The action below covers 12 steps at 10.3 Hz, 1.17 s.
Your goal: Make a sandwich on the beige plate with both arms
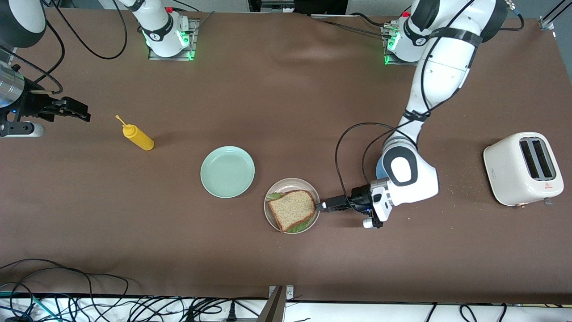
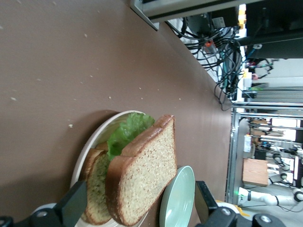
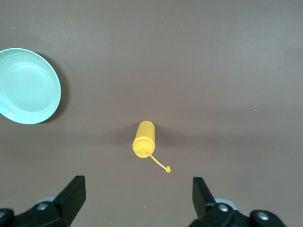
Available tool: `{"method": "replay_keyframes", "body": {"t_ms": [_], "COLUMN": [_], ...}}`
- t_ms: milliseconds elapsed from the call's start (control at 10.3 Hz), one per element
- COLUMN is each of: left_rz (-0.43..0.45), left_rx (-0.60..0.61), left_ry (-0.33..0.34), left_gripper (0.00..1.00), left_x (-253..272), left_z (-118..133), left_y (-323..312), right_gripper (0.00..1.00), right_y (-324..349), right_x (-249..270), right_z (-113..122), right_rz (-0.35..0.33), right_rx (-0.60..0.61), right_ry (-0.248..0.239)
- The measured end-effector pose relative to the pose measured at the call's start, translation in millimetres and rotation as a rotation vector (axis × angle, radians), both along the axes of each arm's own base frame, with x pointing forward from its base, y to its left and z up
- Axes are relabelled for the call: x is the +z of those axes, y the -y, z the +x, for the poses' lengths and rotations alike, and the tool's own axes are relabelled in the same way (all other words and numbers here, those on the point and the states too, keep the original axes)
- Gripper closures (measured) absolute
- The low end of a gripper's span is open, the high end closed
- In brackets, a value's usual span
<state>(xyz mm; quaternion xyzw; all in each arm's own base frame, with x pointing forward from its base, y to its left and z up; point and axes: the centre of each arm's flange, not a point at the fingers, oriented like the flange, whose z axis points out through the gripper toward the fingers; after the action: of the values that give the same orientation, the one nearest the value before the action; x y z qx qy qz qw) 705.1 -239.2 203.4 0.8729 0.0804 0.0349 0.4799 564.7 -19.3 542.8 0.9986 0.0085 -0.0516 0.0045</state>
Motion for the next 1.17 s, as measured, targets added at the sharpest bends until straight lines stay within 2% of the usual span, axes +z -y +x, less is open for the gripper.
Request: {"method": "replay_keyframes", "body": {"t_ms": [389, 681, 973, 1168], "left_rz": [0.272, 0.494, 0.736, 0.882], "left_rx": [-0.008, -0.046, -0.117, -0.142], "left_ry": [-0.064, -0.054, -0.078, -0.099], "left_gripper": [0.00, 0.00, 0.00, 0.00], "left_x": [53, 62, 96, 114], "left_z": [16, 27, 24, 19], "left_y": [-51, -130, -202, -218], "right_gripper": [0.00, 0.00, 0.00, 0.00], "right_y": [0, 1, 1, 1], "right_x": [0, 0, 0, 0], "right_z": [0, 0, 0, 0], "right_rz": [0.000, 0.000, 0.000, 0.000], "right_rx": [0.000, -0.001, 0.000, 0.000], "right_ry": [0.000, -0.001, -0.001, -0.001]}}
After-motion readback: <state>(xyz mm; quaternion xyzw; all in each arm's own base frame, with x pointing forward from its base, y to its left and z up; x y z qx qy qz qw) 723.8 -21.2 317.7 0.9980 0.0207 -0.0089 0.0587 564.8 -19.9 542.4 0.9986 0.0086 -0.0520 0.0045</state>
